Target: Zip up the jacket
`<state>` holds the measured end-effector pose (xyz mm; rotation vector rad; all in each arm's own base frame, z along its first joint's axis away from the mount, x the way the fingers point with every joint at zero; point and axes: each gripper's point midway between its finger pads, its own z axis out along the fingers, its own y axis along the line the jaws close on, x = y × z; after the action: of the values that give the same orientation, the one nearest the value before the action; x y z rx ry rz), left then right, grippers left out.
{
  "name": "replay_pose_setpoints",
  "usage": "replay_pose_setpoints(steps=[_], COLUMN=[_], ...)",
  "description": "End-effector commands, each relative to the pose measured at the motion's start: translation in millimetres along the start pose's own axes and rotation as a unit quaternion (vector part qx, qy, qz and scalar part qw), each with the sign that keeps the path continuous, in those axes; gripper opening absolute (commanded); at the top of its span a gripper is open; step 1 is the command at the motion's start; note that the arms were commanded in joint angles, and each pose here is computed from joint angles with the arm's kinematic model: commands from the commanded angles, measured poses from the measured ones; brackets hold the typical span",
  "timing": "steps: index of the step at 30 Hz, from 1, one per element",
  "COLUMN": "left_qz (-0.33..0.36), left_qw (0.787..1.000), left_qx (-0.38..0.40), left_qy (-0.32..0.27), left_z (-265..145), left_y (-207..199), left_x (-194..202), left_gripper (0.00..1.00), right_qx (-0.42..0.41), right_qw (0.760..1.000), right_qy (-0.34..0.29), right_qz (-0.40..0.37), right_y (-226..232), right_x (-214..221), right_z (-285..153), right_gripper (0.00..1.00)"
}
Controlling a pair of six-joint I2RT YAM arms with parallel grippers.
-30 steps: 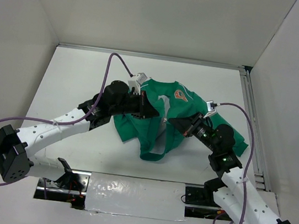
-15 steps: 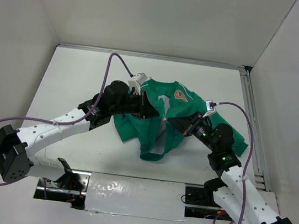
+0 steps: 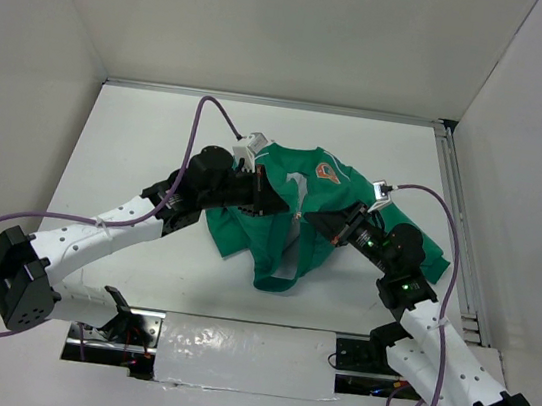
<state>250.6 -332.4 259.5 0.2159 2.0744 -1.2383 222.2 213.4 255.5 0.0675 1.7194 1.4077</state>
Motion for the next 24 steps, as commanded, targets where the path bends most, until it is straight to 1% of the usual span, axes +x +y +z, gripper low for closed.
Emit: replay_pose_setpoints(steps=[1,6,10,14,19,24], left_qz=[0.012,0.008,0.011,0.007,0.006,-0.001], left_qw=[0.999,1.000,0.999,1.000,0.999,0.999], left_qx=[0.025,0.025,0.027,0.017,0.028,0.023], left_qy=[-0.023,-0.017,-0.021,-0.024,-0.023,-0.023], left_z=[-2.2,-0.9,-3.0,-2.8,-5.9,-6.4], left_y=[-14.8,-15.0,-15.2,-11.9,-16.8,-15.3], left_x=[-11.0,-8.9,-9.2,-10.1,-9.5,-9.1], left_gripper=[0.00,0.00,0.00,0.00,0.00,0.00], right_qx=[-0.036,-0.039,-0.039,-0.038,-0.041,-0.042], right_qw=[0.999,0.999,0.999,0.999,0.999,0.999], right_qy=[-0.022,-0.016,-0.024,-0.016,-0.014,-0.007], right_qz=[-0.026,-0.025,-0.024,-0.024,-0.017,-0.021], right_y=[25.8,25.5,26.7,26.6,24.6,26.1], right_x=[-15.9,-13.3,-15.5,-14.3,-11.0,-9.1], right_z=[0.5,0.5,-1.0,-0.2,-0.7,-0.9], right_gripper=[0.00,0.00,0.00,0.00,0.00,0.00])
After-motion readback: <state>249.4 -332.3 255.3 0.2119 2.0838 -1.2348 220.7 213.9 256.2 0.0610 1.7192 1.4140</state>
